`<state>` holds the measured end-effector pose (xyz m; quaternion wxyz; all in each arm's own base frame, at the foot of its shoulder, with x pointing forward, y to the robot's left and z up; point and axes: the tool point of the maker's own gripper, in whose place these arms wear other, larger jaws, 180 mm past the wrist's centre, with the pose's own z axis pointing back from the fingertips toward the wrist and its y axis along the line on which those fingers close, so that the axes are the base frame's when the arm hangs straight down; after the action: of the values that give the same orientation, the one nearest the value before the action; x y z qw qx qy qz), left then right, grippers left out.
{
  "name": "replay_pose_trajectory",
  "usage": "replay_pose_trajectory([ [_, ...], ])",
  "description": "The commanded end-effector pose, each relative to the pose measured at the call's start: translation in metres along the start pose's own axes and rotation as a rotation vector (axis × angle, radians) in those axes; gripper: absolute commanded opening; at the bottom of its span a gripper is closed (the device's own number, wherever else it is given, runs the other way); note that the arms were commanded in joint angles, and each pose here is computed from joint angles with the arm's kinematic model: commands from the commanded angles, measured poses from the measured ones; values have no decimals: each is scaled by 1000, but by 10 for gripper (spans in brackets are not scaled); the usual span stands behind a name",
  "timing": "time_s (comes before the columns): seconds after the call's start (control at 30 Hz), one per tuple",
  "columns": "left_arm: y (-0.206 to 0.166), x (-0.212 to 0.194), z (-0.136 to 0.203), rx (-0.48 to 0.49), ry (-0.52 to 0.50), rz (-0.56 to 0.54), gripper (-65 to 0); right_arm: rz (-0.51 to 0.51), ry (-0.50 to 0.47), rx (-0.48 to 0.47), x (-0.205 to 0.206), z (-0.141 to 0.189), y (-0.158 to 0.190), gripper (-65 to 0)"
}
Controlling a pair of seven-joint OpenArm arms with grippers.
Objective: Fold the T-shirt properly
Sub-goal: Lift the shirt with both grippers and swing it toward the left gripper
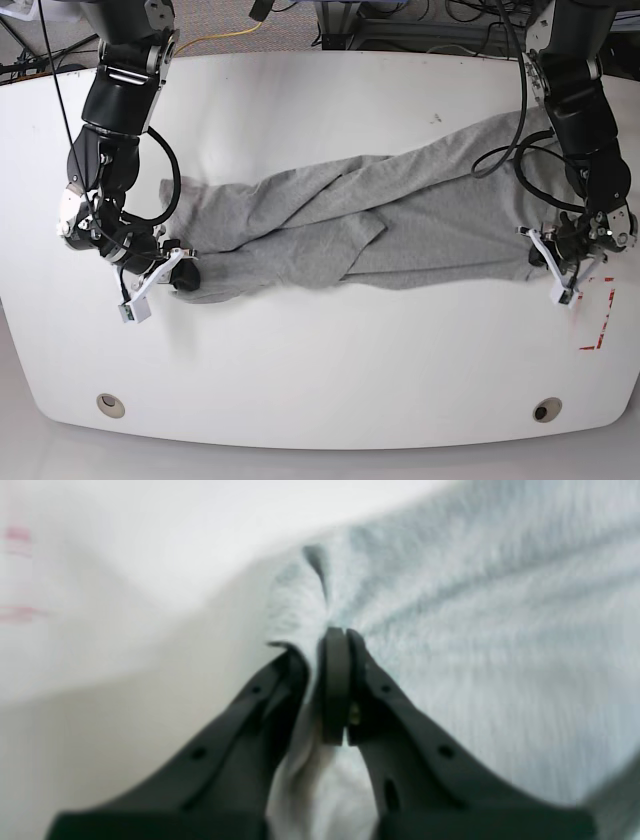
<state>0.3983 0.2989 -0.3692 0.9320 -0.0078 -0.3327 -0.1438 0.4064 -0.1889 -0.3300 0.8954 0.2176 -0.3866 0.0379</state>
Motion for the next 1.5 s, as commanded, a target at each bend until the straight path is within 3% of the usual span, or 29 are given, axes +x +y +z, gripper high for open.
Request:
replay_pose_trajectory([
  [0.0, 22, 46, 31, 90, -101, -61, -650, 44, -106, 0, 48, 11, 2, -650],
  [0.27, 30, 96, 96, 259, -199, -206, -650, 177, -187, -15, 119, 29, 11, -650],
  [0.57, 52, 142, 174, 451, -331, -211, -650, 359, -295, -40, 213, 61, 39, -650],
  [0.9, 82, 188, 243, 595, -436, -173, -650, 417, -384, -38, 301, 96, 56, -650],
  [1.27, 95, 246, 316, 677, -647, -136, -650, 533, -486, -62, 372, 149, 94, -650],
  [1.47, 98, 261, 344, 707, -714, -128, -650, 560, -394, -99, 360, 142, 87, -650],
])
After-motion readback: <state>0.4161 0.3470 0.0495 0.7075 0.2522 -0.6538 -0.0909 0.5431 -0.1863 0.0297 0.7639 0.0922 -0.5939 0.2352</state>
